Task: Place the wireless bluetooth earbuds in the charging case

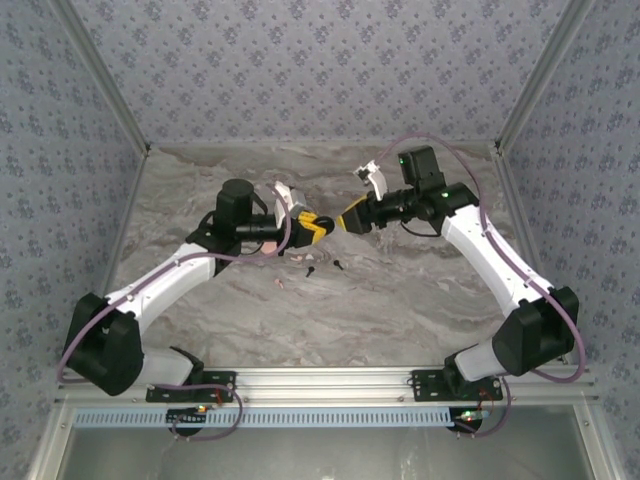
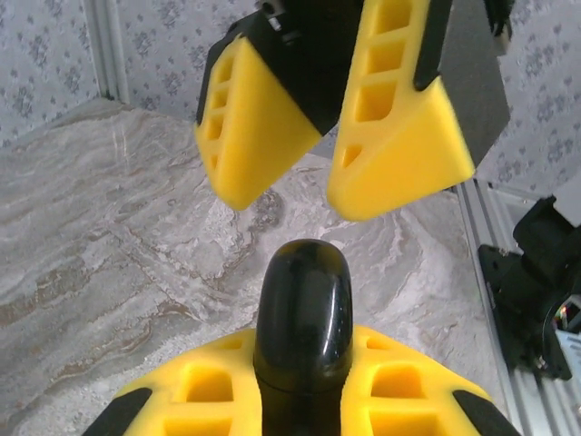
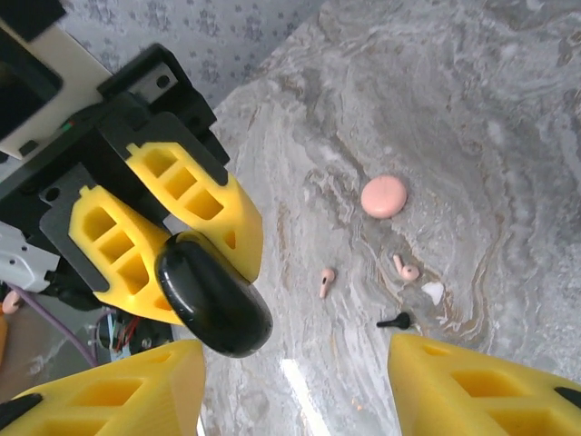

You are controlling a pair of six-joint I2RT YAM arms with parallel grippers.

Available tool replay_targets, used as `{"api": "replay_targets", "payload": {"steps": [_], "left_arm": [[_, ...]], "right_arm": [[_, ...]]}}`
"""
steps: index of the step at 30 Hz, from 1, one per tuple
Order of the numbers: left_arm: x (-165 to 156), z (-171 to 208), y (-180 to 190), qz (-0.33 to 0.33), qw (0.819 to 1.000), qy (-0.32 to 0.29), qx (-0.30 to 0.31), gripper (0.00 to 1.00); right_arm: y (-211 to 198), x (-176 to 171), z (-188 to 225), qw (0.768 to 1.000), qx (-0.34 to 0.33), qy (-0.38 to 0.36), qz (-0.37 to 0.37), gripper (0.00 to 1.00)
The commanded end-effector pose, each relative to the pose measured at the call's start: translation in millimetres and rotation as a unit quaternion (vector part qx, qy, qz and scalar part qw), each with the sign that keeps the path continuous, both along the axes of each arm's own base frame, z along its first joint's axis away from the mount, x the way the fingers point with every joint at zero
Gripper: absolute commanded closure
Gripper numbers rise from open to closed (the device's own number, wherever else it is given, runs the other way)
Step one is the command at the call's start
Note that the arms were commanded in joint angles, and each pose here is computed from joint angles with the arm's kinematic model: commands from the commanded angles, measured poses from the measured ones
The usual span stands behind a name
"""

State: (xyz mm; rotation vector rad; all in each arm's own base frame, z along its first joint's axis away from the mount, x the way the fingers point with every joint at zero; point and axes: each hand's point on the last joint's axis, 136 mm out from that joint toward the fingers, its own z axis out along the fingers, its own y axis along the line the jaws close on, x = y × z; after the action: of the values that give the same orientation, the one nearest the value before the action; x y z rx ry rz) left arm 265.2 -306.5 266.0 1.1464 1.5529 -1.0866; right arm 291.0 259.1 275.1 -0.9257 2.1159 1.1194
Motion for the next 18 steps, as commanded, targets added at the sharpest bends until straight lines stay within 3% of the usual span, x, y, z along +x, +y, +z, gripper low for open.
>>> {"api": "replay_targets", "payload": {"steps": [1, 12, 18], "left_arm": [[-5, 22, 0, -0.022, 0.996, -0.089, -0.012, 0.91], [-18, 24, -2, -0.062, 0.995, -0.08, -0.02, 0.9], [-23, 25, -6, -0.082, 0.995, -0.057, -0.021, 0.9]], "right_arm": [[3, -17, 6, 0.999, -0.015, -0.018, 0.032, 0.41], [15, -28, 12, 0.997, -0.015, -0.037, 0.065, 0.38], [19, -29, 15, 0.996, -0.011, -0.041, 0.078, 0.43]]}}
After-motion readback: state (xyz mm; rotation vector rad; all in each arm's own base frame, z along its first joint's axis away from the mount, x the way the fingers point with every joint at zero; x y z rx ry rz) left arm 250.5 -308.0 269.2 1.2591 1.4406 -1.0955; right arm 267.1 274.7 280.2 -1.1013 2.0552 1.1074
